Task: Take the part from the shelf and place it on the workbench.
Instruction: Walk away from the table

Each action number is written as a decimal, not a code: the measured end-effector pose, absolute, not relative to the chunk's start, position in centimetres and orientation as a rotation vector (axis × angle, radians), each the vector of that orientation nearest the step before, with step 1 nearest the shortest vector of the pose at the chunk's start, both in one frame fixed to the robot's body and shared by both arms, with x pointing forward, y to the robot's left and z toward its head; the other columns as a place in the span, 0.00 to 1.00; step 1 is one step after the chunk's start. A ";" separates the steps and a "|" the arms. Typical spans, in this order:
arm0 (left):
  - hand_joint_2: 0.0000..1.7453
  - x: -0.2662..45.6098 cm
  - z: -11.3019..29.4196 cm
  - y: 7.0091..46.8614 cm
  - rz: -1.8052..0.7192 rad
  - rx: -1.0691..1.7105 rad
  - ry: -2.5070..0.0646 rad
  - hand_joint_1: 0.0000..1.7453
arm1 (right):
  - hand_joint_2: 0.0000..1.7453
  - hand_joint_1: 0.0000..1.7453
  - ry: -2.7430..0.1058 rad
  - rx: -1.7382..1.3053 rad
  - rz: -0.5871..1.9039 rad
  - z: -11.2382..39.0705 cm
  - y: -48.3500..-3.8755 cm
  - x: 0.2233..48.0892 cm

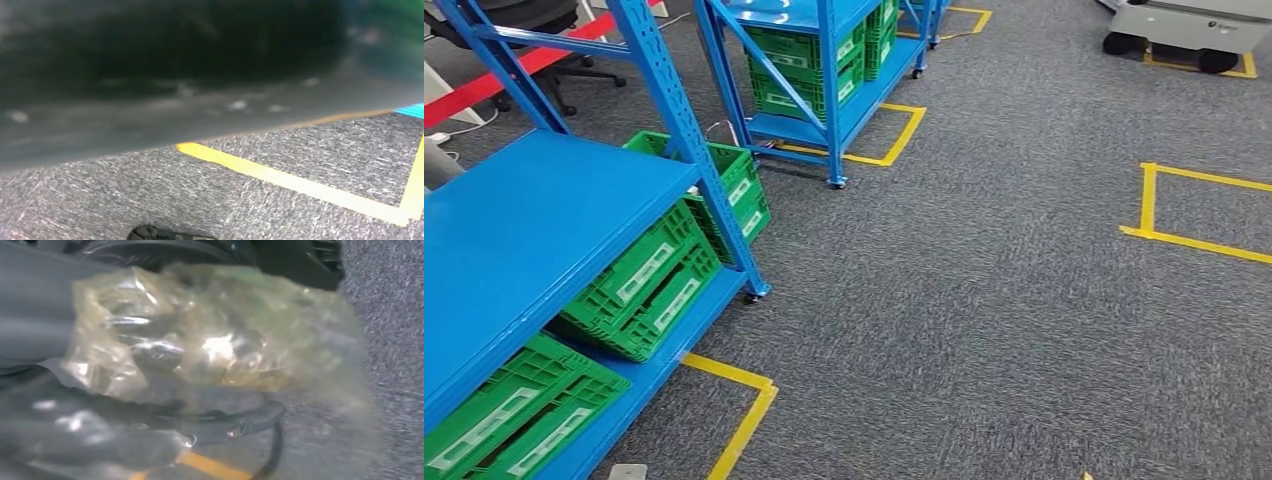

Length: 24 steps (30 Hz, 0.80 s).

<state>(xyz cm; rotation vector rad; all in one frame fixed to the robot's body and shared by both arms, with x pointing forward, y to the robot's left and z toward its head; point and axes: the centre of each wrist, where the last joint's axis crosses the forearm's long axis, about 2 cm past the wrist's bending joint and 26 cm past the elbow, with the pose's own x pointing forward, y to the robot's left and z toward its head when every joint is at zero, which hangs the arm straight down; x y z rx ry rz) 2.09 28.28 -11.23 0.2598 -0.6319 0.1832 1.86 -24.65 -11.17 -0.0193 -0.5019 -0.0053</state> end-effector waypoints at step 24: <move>0.00 2.2 -11.2 28.2 0.185 0.260 -0.633 0.00 | 0.00 0.00 -0.502 -0.017 -0.017 -11.2 -24.8 1.8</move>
